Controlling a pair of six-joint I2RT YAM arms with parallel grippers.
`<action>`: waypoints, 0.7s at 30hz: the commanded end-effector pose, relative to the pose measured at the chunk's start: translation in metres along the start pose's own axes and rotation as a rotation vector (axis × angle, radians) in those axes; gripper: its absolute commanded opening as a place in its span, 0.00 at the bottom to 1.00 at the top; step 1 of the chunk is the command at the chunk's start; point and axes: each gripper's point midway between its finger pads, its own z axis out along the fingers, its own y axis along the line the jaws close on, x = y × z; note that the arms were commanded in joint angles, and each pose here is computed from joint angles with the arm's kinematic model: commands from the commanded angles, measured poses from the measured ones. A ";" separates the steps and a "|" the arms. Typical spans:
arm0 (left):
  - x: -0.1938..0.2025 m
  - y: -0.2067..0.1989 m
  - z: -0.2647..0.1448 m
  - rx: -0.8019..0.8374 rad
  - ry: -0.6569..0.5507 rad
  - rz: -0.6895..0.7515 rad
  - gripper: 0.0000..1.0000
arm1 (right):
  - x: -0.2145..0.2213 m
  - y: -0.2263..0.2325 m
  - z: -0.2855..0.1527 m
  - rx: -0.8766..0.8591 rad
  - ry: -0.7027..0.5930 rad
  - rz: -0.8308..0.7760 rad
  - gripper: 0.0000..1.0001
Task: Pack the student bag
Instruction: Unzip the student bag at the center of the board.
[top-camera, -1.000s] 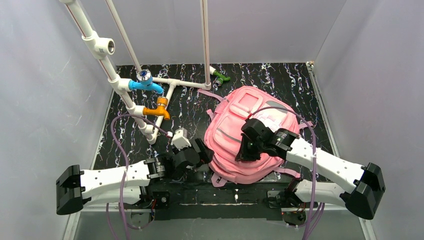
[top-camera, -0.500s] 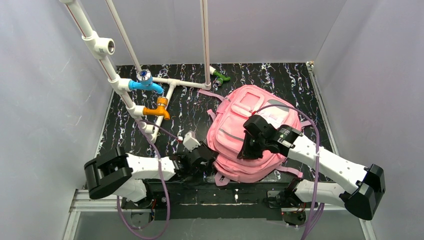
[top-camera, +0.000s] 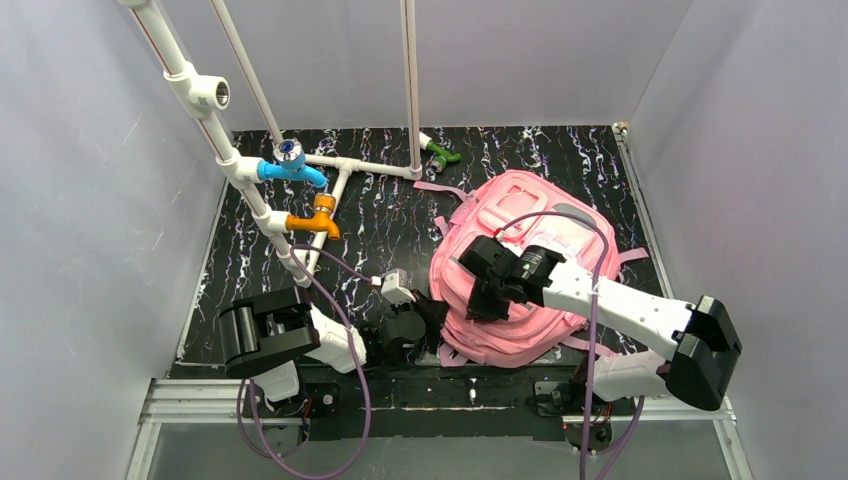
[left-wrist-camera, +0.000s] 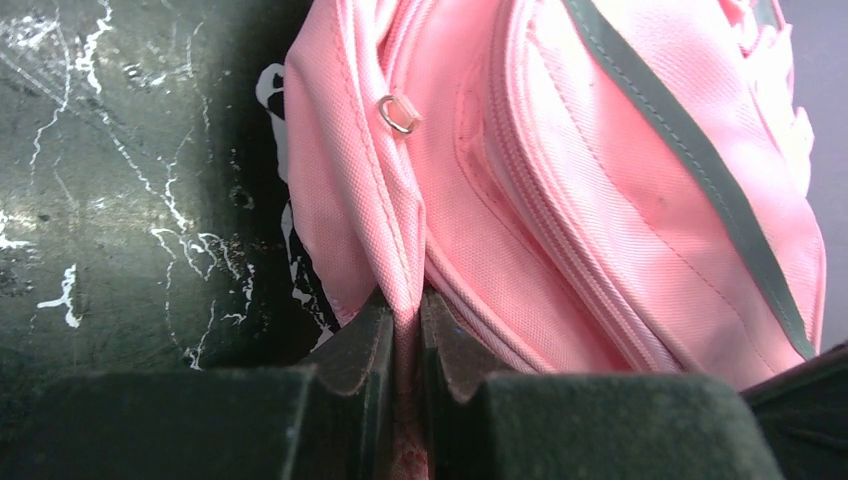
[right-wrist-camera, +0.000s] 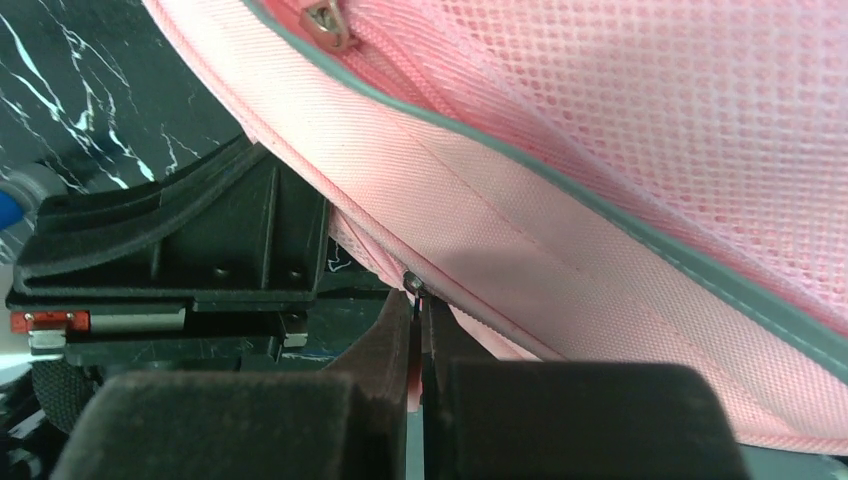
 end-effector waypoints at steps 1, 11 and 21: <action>-0.030 -0.114 -0.029 0.379 -0.063 -0.139 0.00 | 0.020 0.076 -0.028 -0.351 0.082 0.100 0.01; -0.016 -0.102 -0.042 0.426 -0.047 0.072 0.00 | -0.012 0.163 -0.050 -0.440 0.069 0.083 0.01; -0.002 -0.102 -0.042 0.439 -0.026 0.080 0.00 | -0.105 0.216 -0.023 -0.494 -0.087 0.394 0.01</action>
